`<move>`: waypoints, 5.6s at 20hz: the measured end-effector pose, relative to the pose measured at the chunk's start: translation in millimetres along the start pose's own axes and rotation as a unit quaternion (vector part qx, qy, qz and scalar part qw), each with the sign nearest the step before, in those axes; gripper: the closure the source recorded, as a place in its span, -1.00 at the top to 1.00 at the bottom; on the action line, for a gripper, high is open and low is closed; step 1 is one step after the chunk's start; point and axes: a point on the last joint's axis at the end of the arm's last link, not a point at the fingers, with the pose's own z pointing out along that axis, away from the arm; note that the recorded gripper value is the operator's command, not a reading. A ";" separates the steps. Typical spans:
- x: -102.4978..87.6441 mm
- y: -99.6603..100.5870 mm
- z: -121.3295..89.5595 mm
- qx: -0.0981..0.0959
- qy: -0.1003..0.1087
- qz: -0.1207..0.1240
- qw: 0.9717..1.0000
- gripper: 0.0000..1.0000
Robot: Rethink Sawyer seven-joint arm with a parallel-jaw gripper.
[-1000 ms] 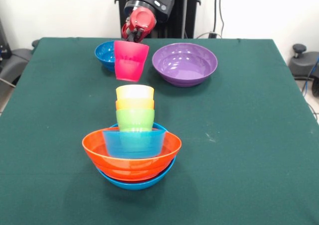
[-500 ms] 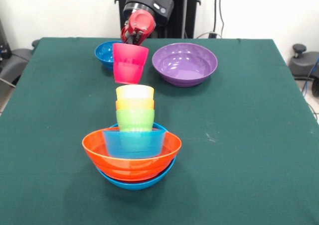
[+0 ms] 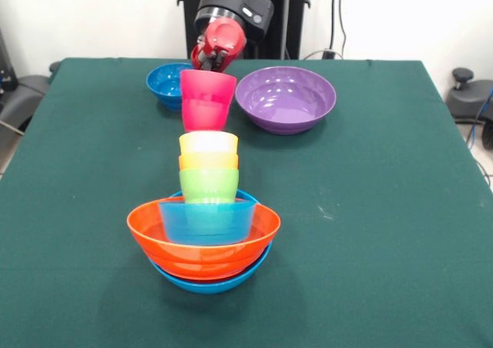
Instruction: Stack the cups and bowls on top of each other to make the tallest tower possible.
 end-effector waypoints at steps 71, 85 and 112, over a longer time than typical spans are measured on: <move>2.6 22.3 82.4 -0.036 0.015 -0.016 0.999 1.00; -14.0 74.9 76.5 -0.002 0.030 -0.026 0.999 1.00; -33.2 216.8 14.8 0.077 0.057 -0.009 0.995 1.00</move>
